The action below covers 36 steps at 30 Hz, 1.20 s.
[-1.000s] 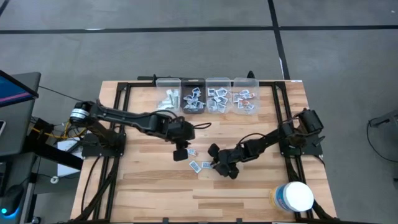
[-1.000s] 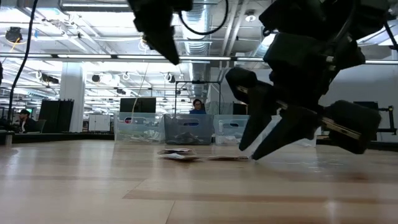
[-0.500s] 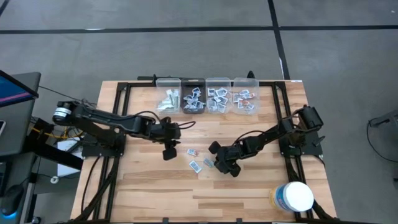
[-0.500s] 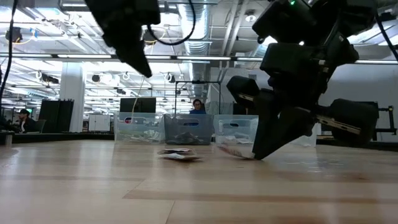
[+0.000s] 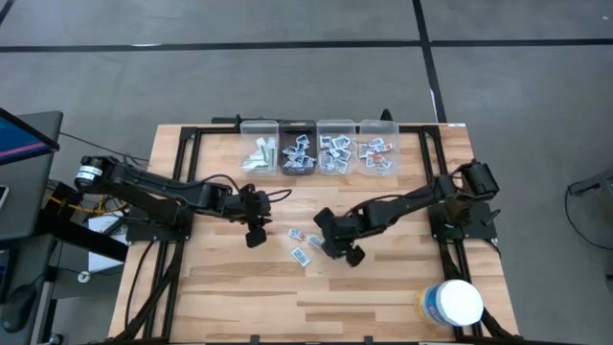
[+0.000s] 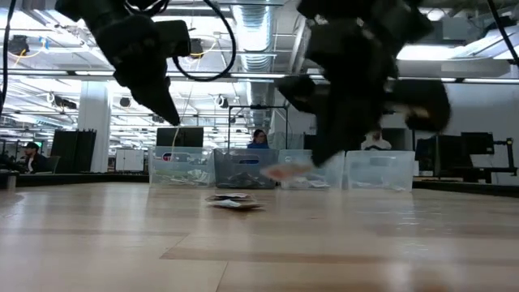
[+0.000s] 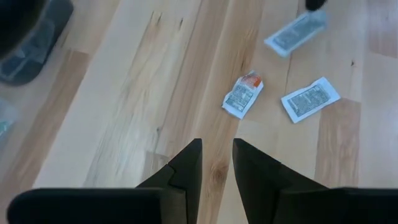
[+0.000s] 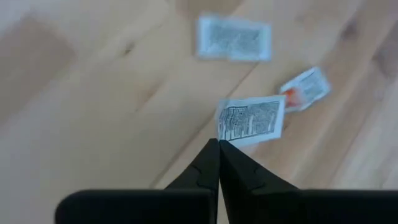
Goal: Pick & Place First Aid Supplies
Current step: Put the ointment pack into the right transparent bin
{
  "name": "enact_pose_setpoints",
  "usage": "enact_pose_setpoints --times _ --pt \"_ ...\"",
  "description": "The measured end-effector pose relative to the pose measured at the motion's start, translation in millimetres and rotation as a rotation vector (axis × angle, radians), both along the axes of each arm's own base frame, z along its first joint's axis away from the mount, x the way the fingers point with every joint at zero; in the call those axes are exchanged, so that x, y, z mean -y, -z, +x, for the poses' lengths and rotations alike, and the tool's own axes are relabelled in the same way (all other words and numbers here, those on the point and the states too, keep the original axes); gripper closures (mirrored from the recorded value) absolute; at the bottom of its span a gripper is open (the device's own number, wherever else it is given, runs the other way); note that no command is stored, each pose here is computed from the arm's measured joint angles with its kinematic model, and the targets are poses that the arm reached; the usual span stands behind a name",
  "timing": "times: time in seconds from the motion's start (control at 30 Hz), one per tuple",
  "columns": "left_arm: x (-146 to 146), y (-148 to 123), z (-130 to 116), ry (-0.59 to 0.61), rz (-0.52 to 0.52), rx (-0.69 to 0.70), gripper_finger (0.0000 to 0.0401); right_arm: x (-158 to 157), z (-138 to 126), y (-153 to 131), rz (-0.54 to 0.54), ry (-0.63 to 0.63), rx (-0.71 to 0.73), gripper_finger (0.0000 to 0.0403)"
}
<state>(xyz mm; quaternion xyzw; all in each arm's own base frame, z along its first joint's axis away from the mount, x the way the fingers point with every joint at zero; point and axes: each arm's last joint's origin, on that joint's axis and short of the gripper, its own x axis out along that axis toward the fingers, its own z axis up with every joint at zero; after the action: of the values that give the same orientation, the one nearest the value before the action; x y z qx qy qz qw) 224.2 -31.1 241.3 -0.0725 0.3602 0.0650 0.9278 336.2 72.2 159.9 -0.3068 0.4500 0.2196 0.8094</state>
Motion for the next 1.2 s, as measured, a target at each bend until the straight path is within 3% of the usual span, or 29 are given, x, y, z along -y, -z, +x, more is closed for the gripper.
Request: enact_pose_setpoints --times 0.13,0.3,0.47,0.6,0.7,0.8,1.2 --pt "0.7 5.1 -0.8 -0.017 -0.023 0.003 0.0312 12.9 9.4 -31.7 0.118 0.135 -0.001 0.0402" --pt "0.8 11.7 -2.3 -0.062 -0.077 0.025 0.0312 37.9 13.1 -75.4 0.362 0.260 0.017 0.0402" --pt "3.1 13.5 -2.8 -0.058 -0.089 0.043 0.0312 61.5 5.0 -109.4 0.697 0.289 -0.004 0.0402" --pt "5.4 11.5 -0.7 -0.047 -0.094 0.075 0.0312 71.6 0.6 -124.2 0.822 0.318 0.014 0.0403" --pt "7.4 9.2 0.8 -0.038 -0.100 0.104 0.0312 74.0 -2.6 -129.7 0.826 0.325 0.031 0.0403" --pt "9.7 7.7 1.5 -0.028 -0.105 0.123 0.0312 78.3 -4.6 -127.7 0.762 0.393 0.042 0.0403" --pt "15.5 6.8 1.1 -0.002 -0.109 0.133 0.0312 144.4 -34.5 -109.1 0.154 1.069 0.029 0.0403"
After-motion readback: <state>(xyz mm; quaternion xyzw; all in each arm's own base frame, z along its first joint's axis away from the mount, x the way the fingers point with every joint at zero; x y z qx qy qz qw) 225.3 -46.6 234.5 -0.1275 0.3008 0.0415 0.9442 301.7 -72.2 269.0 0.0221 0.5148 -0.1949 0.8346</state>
